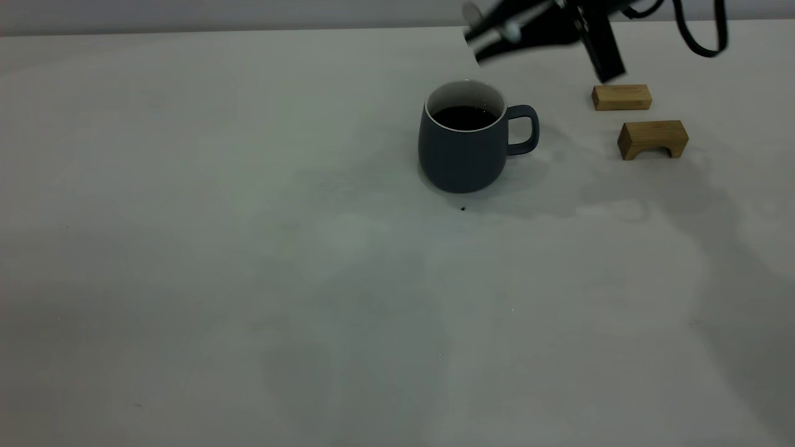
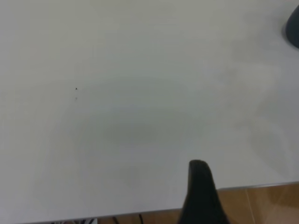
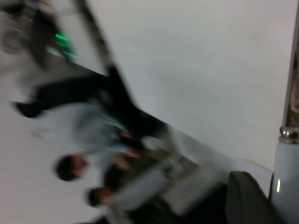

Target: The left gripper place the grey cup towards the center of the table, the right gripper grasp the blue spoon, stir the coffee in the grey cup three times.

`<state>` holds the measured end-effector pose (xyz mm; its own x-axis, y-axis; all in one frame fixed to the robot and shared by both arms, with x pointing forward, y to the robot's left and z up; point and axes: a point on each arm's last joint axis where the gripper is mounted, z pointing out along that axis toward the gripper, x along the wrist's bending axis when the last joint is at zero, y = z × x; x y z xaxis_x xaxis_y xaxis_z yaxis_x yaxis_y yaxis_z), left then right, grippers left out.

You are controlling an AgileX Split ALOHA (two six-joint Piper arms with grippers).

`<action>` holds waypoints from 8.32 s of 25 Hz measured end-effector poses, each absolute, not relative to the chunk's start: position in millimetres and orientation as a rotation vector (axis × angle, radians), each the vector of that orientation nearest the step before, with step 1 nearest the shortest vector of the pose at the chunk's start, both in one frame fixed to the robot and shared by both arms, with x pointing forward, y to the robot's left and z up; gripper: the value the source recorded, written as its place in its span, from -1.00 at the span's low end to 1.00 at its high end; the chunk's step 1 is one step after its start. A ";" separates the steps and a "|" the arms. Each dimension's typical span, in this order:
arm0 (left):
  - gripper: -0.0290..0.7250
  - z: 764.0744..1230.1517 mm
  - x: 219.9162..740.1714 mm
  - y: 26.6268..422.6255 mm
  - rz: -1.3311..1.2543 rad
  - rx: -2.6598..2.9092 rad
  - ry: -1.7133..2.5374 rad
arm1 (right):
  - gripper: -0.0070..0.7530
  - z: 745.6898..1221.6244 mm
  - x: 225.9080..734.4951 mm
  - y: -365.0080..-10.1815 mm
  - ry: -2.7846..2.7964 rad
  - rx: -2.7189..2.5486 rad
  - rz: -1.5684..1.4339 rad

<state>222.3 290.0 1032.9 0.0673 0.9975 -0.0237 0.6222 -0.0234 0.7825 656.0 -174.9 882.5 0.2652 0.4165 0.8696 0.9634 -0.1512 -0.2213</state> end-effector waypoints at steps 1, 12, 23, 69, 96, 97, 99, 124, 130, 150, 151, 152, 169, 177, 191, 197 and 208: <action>0.63 1032.9 222.3 290.0 0.758 1.716 1.623 | -0.67 884.6 657.8 -174.0 -1.225 -1.722 -0.855; 0.63 1032.9 222.3 290.0 0.758 1.716 1.623 | -0.67 896.0 668.5 -171.3 -0.325 -1.870 -0.492; 0.63 1032.9 222.3 290.0 0.758 1.716 1.623 | -0.67 851.7 673.3 -171.4 0.125 -1.829 -0.239; 0.63 1032.9 222.3 290.0 0.758 1.716 1.623 | -0.67 801.4 690.1 -196.2 -0.071 -1.958 -0.268; 0.63 1032.9 222.3 289.8 0.756 1.716 1.622 | -0.67 800.4 689.7 -194.3 -0.096 -1.963 -0.281; 0.63 1032.9 222.3 289.8 0.756 1.716 1.622 | -0.67 799.0 687.6 -194.6 -0.127 -1.978 -0.265; 0.63 1032.9 222.3 289.8 0.756 1.716 1.622 | -0.67 798.1 684.2 -191.8 -0.171 -1.986 -0.240; 0.63 1032.9 222.3 289.8 0.756 1.716 1.622 | -0.67 800.4 701.5 -180.4 0.059 -1.976 -0.383; 0.63 1032.9 222.3 289.8 0.756 1.716 1.622 | -0.67 798.8 689.9 -194.8 -0.103 -1.985 -0.285; 0.63 1032.9 222.3 289.8 0.756 1.716 1.622 | 0.17 809.6 681.2 -196.7 -0.312 -2.047 -0.218; 0.63 1032.9 222.3 289.8 0.756 1.716 1.622 | 0.30 815.7 681.4 -197.2 -0.341 -2.057 -0.225; 0.63 1032.9 222.3 289.8 0.756 1.716 1.622 | 0.42 822.1 681.4 -197.8 -0.372 -2.067 -0.231; 0.63 1032.9 222.3 289.8 0.756 1.716 1.622 | 0.15 966.9 645.8 -219.6 -1.521 -2.456 -0.180; 0.63 1032.9 222.3 289.8 0.756 1.716 1.622 | -0.17 1093.8 600.6 -239.3 -1.920 -2.527 -0.497; 0.63 1032.9 222.3 289.8 0.756 1.716 1.622 | -0.38 1174.3 529.2 -264.4 -2.571 -2.343 -0.633; 0.63 1032.9 222.3 289.8 0.756 1.716 1.622 | -0.37 1151.1 479.3 -270.7 -2.559 -2.308 -0.537; 0.63 1032.9 222.3 289.8 0.756 1.716 1.622 | -0.36 1104.5 338.8 -290.2 -2.612 -2.342 -0.809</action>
<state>222.3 289.8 1032.9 0.0684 0.9973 -0.0253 0.6221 -0.0228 0.7826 338.8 -290.2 1104.5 -0.0938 0.9946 -0.0442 0.7956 0.1016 0.5973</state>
